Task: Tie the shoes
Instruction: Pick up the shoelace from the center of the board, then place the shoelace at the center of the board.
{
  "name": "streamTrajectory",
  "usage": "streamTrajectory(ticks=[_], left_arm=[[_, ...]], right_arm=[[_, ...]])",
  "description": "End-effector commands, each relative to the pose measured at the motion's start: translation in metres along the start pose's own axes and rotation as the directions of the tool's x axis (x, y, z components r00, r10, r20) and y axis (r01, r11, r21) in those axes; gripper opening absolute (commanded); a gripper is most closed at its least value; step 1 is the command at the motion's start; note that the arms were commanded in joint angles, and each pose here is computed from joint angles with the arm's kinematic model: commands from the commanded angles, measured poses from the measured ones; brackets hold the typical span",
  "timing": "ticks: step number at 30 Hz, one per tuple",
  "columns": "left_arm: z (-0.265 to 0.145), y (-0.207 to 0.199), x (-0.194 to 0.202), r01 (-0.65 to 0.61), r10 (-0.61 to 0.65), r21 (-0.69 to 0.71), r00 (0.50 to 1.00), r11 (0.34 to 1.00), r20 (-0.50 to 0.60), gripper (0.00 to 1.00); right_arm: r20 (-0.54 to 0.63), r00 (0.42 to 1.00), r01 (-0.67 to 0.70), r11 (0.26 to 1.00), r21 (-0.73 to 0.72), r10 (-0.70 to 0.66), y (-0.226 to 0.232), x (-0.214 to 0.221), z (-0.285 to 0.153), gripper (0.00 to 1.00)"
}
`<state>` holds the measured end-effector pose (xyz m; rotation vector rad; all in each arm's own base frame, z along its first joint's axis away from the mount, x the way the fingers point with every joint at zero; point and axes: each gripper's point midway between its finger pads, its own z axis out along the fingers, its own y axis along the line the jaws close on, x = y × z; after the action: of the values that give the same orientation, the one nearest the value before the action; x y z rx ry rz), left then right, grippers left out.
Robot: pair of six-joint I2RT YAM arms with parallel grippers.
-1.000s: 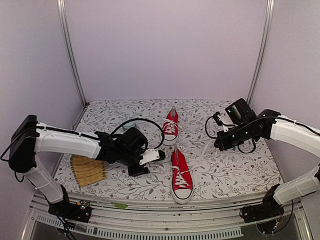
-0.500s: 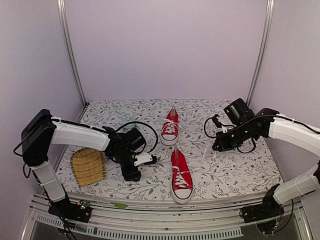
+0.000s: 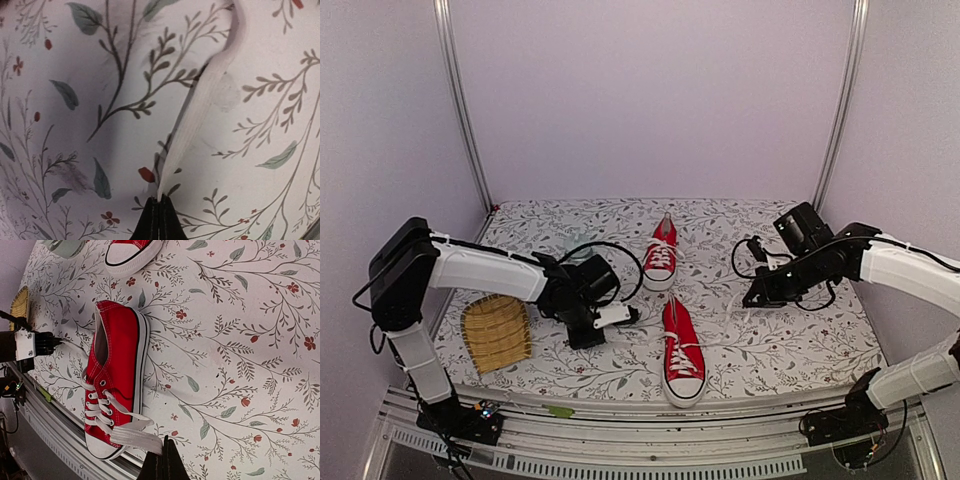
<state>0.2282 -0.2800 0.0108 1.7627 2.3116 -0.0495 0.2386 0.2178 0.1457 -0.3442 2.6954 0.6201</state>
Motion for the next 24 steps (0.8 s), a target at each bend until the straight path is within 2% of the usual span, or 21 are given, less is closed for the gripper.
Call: streamTrajectory(ticks=[1,3,6,10,12,15,17,20,24], left_arm=[[-0.045,0.040,-0.039,0.058,-0.009,-0.282,0.985,0.958,0.173,0.00],[-0.071,0.027,-0.068,-0.002,0.094,-0.303,0.952,0.953,0.292,0.00],[-0.099,-0.016,-0.102,-0.140,0.257,-0.279,0.859,0.950,0.442,0.00],[-0.119,-0.051,-0.121,-0.236,0.354,-0.274,0.751,0.932,0.558,0.00],[-0.132,-0.054,-0.128,-0.232,0.368,-0.294,0.704,0.927,0.607,0.00],[-0.145,-0.058,-0.135,-0.229,0.380,-0.307,0.643,0.924,0.665,0.00],[-0.144,-0.059,-0.134,-0.232,0.389,-0.315,0.628,0.920,0.674,0.00],[-0.140,-0.057,-0.135,-0.216,0.381,-0.318,0.634,0.923,0.673,0.00],[-0.138,-0.051,-0.136,-0.185,0.364,-0.324,0.636,0.928,0.680,0.00]], right_arm=[[0.040,0.993,-0.097,0.973,-0.209,0.108,0.022,-0.003,-0.013,0.01],[0.105,0.982,-0.119,0.947,-0.297,0.156,0.034,-0.015,-0.021,0.01],[0.226,0.933,-0.175,0.901,-0.397,0.280,0.043,-0.044,-0.028,0.01],[0.337,0.870,-0.164,0.855,-0.492,0.360,0.062,-0.081,-0.018,0.01],[0.334,0.877,-0.151,0.859,-0.489,0.345,0.078,-0.093,0.001,0.01],[0.286,0.920,-0.100,0.864,-0.493,0.270,0.107,-0.099,0.032,0.01],[0.229,0.947,-0.084,0.860,-0.502,0.226,0.122,-0.096,0.055,0.01],[0.128,0.977,-0.079,0.850,-0.520,0.169,0.139,-0.085,0.087,0.02],[0.048,0.994,-0.062,0.849,-0.525,0.102,0.154,-0.078,0.108,0.11]])
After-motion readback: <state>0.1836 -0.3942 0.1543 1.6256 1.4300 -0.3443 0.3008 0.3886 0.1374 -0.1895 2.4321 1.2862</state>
